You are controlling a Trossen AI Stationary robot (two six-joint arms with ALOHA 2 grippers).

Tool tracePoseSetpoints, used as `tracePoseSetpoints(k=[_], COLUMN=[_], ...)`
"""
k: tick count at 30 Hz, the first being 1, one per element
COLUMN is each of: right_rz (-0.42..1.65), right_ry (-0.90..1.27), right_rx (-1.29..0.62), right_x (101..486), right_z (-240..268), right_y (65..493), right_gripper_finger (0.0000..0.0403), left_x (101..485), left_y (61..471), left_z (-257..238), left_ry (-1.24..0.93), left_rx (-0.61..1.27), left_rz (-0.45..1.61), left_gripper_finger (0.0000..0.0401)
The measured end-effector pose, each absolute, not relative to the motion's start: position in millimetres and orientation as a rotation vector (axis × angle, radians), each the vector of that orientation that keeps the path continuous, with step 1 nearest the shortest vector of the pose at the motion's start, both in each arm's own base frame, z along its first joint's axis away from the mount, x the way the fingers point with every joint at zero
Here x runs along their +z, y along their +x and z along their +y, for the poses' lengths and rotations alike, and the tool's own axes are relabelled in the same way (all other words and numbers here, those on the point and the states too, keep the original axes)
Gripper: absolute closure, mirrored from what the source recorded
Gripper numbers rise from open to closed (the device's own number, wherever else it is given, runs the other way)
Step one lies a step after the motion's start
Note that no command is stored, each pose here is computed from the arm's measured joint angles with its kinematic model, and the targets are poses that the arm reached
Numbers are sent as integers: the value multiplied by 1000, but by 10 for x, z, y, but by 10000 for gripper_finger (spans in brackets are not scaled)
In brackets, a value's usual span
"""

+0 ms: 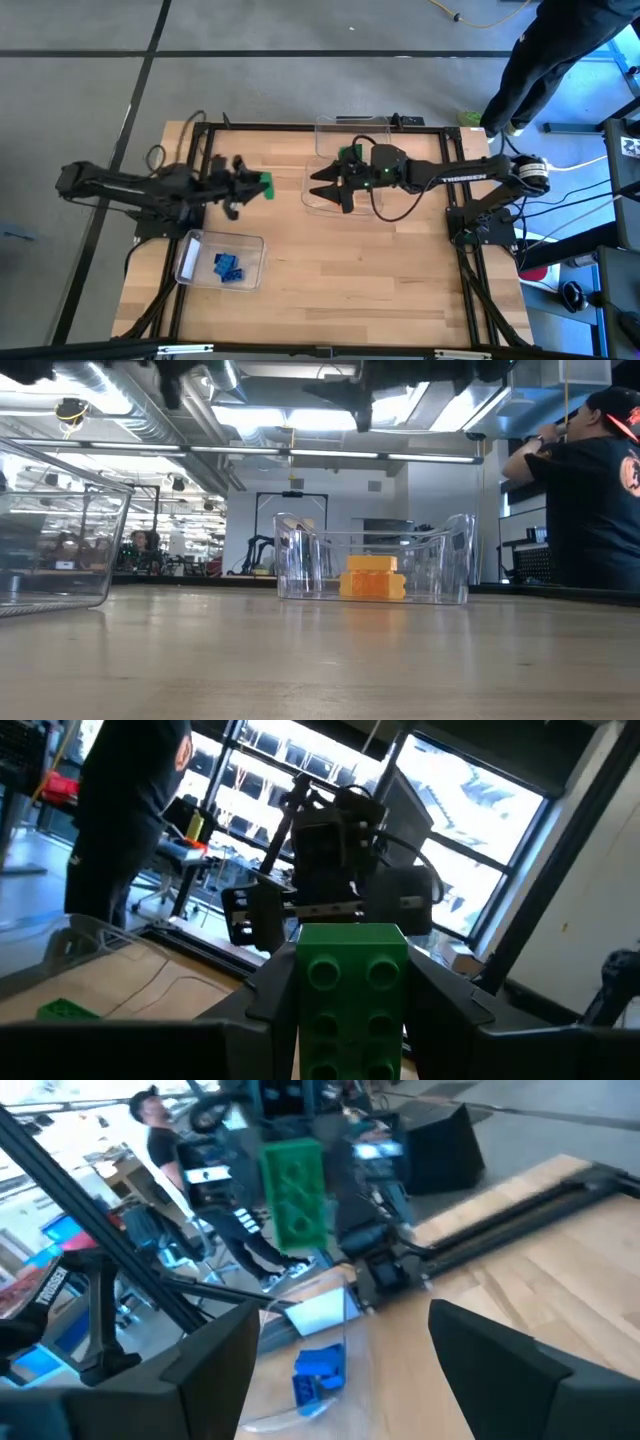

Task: Sort & place blocks by color
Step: Put the green game piece into the top transparent bin

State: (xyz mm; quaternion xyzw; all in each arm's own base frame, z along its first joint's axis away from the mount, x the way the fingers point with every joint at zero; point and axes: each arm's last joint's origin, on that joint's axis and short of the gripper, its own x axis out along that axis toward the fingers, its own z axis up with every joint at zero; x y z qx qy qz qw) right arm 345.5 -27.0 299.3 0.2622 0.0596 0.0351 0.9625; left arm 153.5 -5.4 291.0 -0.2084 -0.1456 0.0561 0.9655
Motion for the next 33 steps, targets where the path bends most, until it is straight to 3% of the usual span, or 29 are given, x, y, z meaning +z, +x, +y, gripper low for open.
tracePoseSetpoints(k=[18,33], right_rz=[69,59], right_ry=[441,418], right_rx=[114,75], right_x=[2845,2847], right_z=[-101,-113], right_y=[3664,3664], right_gripper_finger=[108,122], left_x=[2988,3039], left_y=[2548,2654], left_z=[268,288], left_ry=[-442,-436], left_rx=[-27,-42], left_rz=[-203,-202], left_gripper_finger=[274,274])
